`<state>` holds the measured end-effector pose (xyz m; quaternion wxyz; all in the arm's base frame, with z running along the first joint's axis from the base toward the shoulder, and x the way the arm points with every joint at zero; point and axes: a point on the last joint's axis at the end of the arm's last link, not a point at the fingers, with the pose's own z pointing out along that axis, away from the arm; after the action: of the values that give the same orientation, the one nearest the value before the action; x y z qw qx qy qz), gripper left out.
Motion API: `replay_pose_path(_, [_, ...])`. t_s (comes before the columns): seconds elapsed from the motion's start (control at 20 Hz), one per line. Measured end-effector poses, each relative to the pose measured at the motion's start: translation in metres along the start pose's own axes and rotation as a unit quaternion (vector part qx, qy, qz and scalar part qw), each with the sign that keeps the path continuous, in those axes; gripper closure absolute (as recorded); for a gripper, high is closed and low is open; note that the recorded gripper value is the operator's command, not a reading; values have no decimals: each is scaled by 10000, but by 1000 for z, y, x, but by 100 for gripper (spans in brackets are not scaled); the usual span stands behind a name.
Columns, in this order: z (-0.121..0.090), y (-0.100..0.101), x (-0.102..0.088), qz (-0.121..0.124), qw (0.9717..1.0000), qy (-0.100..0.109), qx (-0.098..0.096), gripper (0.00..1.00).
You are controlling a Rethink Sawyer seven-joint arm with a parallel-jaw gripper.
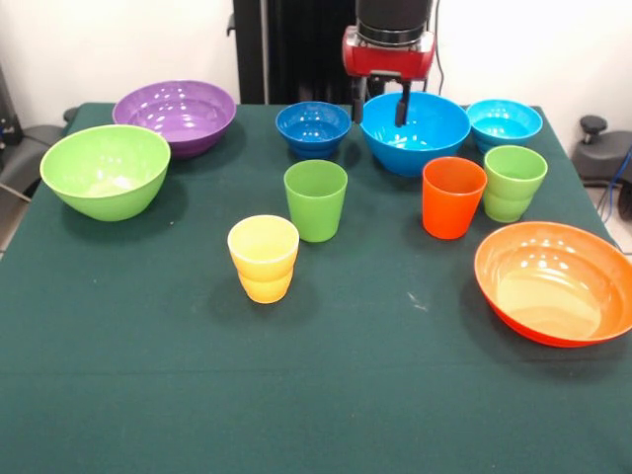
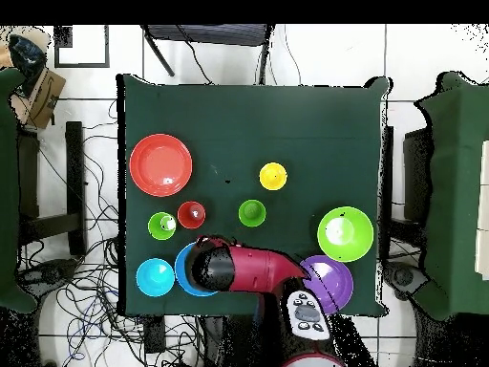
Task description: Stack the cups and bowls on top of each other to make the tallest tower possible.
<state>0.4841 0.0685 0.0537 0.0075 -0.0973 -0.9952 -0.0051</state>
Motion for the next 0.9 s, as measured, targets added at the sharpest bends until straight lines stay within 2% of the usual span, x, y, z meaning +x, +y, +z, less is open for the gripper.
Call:
replay_pose_path(0.55, [-1, 40, 17, 168, 9998, 112, -64, 0])
replay_pose_path(0.9, [-7, 67, 29, 467, 9988, 121, -94, 0])
